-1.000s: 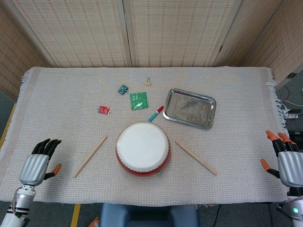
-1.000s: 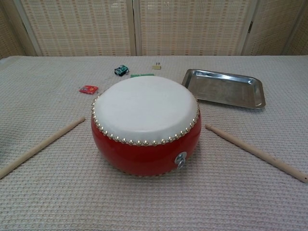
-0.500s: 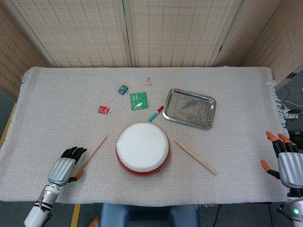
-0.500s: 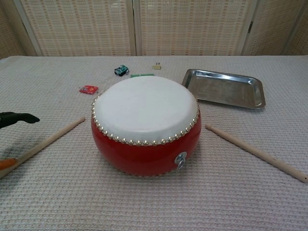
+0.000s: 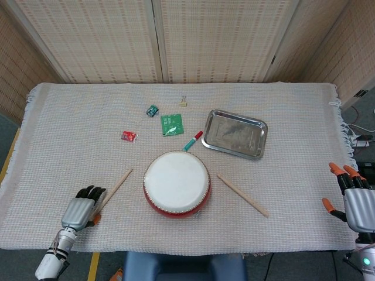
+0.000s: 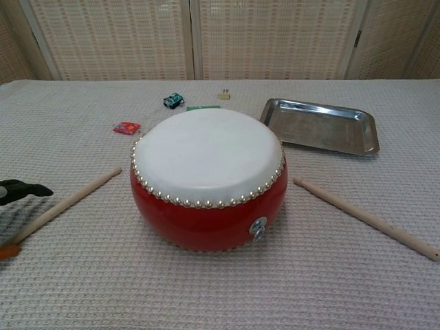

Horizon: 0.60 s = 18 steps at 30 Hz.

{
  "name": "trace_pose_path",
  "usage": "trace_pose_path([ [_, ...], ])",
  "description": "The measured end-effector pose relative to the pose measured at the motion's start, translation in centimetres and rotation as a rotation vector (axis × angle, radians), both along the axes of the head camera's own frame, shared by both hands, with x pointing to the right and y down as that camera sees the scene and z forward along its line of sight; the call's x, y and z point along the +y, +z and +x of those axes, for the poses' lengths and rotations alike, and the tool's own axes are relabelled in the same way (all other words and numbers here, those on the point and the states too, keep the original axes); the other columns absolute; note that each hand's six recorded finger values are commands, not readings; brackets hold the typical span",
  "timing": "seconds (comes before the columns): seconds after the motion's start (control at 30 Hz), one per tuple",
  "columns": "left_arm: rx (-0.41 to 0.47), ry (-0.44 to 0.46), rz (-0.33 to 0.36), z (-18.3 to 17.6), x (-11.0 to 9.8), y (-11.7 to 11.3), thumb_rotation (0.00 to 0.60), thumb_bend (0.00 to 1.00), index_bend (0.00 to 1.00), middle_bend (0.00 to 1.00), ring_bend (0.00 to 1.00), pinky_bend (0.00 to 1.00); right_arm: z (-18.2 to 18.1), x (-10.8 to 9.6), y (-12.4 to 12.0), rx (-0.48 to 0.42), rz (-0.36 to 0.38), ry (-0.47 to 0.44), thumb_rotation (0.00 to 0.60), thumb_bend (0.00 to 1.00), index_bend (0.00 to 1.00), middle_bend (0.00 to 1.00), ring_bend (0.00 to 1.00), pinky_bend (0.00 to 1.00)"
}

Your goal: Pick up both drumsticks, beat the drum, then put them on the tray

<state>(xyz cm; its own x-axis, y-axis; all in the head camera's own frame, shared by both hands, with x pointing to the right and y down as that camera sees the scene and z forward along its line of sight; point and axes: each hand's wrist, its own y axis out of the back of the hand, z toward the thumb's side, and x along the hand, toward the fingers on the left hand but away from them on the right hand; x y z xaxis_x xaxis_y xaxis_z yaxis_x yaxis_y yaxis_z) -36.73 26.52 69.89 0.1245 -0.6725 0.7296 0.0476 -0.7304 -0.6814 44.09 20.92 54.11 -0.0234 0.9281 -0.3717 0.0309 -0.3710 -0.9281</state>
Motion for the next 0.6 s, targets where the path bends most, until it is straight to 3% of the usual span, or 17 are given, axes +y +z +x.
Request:
trace_pose_path([
  [0.3, -0.022, -0.036, -0.049, -1.2, 0.2, 0.3, 0.600, 0.37, 0.30, 0.09, 0.03, 0.12, 0.1, 0.1, -0.1, -0.004, 0.000, 0.005, 0.600, 0.18, 0.11, 0.22, 0.10, 0.26],
  [0.47, -0.021, -0.035, -0.042, -1.2, 0.1, 0.4, 0.600, 0.39, 0.44, 0.10, 0.03, 0.12, 0.2, 0.1, -0.1, -0.005, -0.001, 0.009, 0.600, 0.17, 0.11, 0.22, 0.10, 0.26],
  [0.6, -0.024, -0.032, -0.037, -1.3, 0.1, 0.5, 0.600, 0.39, 0.50, 0.12, 0.03, 0.12, 0.2, 0.1, -0.1, -0.006, 0.001, 0.011, 0.600, 0.17, 0.11, 0.22, 0.10, 0.26],
])
